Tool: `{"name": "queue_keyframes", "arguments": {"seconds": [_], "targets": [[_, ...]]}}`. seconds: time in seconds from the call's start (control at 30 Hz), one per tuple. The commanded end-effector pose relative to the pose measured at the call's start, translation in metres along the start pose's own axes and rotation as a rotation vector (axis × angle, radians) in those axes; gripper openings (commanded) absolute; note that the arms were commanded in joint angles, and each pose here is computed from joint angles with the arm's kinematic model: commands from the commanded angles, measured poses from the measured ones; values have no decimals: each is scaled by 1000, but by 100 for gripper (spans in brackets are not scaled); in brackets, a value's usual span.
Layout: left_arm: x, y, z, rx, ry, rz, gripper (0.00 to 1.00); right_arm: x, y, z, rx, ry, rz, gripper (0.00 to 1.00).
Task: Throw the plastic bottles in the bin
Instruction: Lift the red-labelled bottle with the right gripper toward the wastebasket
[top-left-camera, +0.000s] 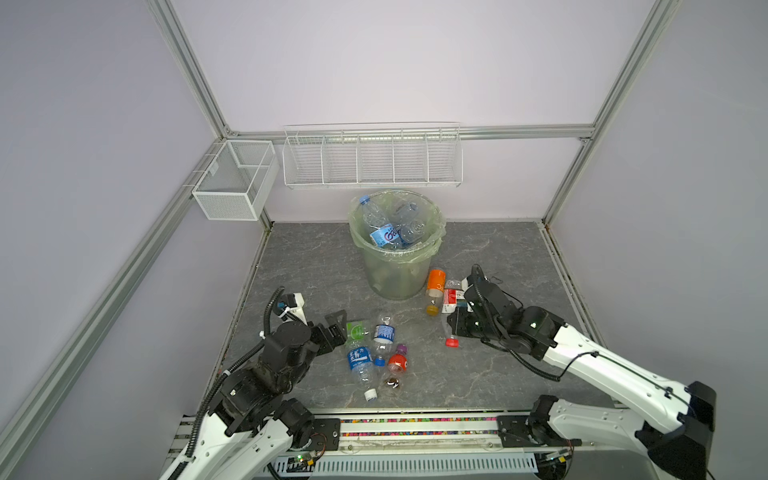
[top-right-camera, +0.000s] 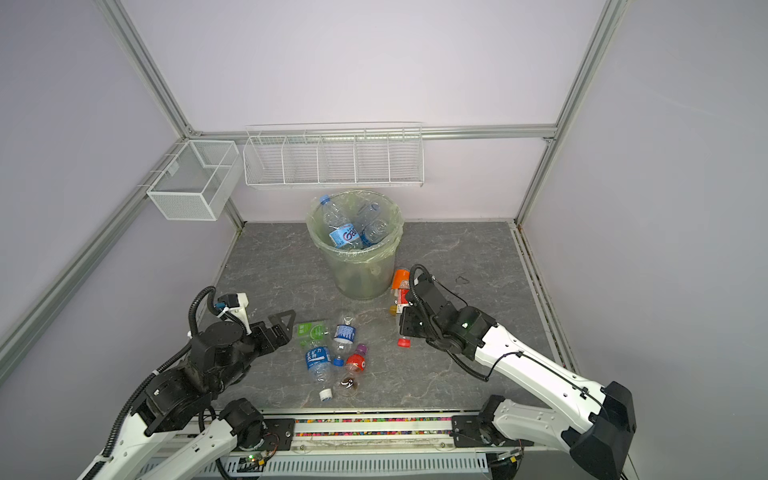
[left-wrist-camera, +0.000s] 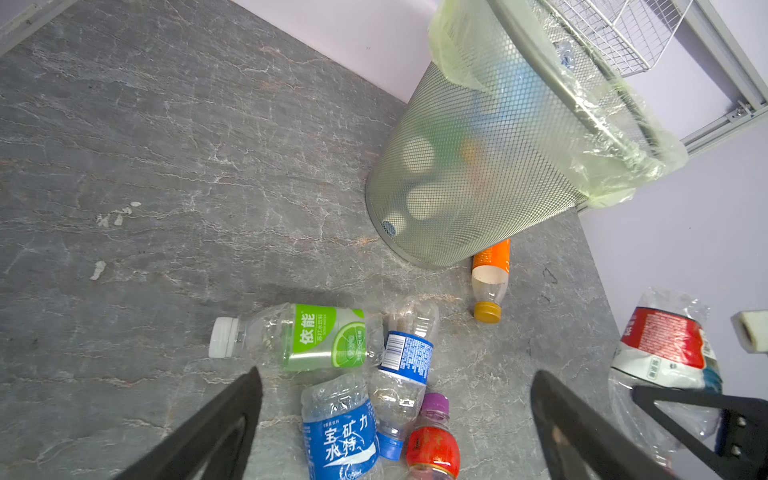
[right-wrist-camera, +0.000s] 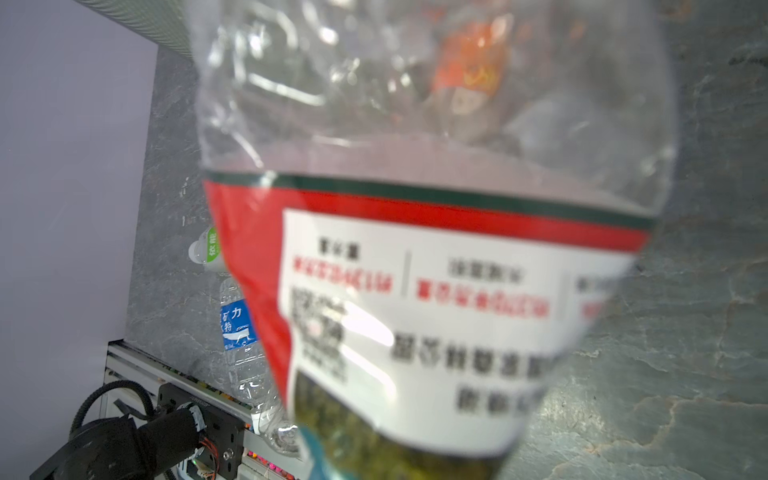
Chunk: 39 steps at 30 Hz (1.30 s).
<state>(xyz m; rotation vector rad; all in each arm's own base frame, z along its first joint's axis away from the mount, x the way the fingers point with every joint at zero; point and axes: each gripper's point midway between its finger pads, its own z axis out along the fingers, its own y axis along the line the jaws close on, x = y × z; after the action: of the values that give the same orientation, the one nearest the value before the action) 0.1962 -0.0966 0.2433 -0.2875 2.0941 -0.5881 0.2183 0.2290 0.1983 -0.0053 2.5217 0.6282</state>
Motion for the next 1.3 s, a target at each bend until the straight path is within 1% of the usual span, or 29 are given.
{"name": "queue_keyframes", "arguments": {"seconds": [0.0,0.43,0.8,1.03,1.27], "targets": [[9,10,0,-28,16,-5,100,-11,12,-10,-9,-26,-91,6],[30,26,6,-52,55,-37,100,-54,51,-37,-7,-90,-261,7],[52,35,9,-43,109,-76,99,-104,84,-68,3,-202,-363,7],[70,36,14,-35,179,-95,98,-133,120,-87,-64,-259,-401,7],[67,35,9,-16,159,-98,98,-156,152,-88,-98,-273,-428,7]]}}
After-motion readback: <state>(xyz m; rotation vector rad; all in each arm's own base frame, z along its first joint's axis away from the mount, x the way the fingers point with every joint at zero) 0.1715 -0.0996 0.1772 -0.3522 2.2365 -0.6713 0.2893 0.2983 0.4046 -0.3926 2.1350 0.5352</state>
